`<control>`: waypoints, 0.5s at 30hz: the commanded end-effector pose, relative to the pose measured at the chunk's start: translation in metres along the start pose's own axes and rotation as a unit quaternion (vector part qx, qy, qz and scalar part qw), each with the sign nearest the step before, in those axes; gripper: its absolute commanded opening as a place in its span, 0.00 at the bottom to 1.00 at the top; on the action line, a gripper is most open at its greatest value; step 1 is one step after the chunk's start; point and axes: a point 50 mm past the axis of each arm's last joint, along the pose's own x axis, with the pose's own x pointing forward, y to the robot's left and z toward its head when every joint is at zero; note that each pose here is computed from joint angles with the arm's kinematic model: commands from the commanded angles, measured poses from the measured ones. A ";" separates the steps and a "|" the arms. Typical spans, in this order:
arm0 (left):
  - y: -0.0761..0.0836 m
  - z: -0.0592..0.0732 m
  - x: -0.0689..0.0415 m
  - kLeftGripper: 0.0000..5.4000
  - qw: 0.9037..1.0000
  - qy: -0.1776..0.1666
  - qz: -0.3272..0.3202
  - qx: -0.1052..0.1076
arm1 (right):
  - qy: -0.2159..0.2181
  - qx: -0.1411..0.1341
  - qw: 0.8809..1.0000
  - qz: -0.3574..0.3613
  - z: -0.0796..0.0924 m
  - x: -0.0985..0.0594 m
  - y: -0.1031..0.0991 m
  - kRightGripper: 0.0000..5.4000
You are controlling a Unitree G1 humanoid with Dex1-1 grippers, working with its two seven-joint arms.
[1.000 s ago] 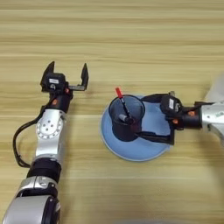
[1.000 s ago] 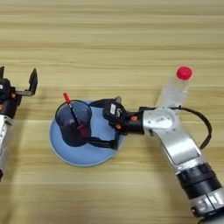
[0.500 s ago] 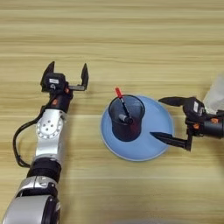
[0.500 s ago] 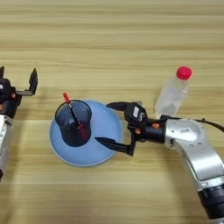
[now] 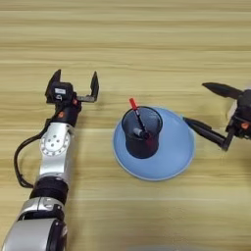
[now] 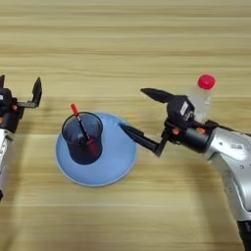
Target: Move the objects on the table
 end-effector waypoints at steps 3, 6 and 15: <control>0.001 0.002 0.003 1.00 1.000 -0.005 -0.003 0.007 | -0.073 -0.031 0.994 -0.079 0.032 -0.002 -0.009 1.00; 0.001 0.002 0.003 1.00 1.000 -0.005 -0.003 0.008 | -0.096 -0.044 0.989 -0.107 0.045 -0.001 -0.014 1.00; 0.002 0.004 0.003 1.00 1.000 -0.008 -0.001 0.008 | -0.077 -0.048 0.971 -0.219 0.066 -0.001 -0.035 1.00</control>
